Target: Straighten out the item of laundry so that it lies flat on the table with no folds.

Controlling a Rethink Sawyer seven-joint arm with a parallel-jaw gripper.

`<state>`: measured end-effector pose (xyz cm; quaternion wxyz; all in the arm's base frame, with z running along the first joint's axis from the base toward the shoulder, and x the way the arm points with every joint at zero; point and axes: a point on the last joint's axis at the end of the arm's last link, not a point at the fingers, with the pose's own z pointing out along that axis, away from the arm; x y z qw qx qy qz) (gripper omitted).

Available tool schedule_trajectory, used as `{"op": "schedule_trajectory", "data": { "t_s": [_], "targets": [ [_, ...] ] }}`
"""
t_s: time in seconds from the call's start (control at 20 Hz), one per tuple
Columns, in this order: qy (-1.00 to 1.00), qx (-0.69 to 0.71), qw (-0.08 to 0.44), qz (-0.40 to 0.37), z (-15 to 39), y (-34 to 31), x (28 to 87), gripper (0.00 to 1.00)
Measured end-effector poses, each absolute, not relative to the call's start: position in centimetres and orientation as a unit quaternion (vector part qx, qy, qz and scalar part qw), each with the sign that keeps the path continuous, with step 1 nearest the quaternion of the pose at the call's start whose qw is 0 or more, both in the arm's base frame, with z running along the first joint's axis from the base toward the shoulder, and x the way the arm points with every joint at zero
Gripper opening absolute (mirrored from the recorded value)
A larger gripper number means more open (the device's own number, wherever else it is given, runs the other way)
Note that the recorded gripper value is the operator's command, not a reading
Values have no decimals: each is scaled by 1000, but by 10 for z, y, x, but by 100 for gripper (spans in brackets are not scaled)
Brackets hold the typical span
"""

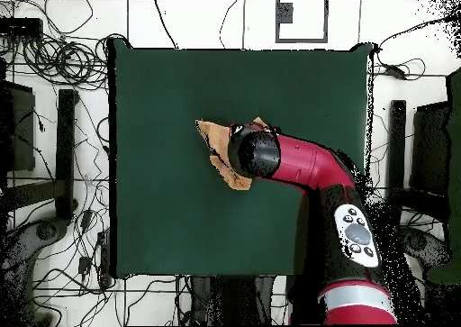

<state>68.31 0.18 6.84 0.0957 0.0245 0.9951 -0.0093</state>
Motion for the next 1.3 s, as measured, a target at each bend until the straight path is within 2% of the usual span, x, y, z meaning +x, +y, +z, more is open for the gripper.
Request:
{"op": "schedule_trajectory", "data": {
  "t_s": [0.55,1.3],
  "targets": [
    [996,29,88,11,62,6,678,0],
    [991,23,128,17,64,20,691,0]
  ]
}}
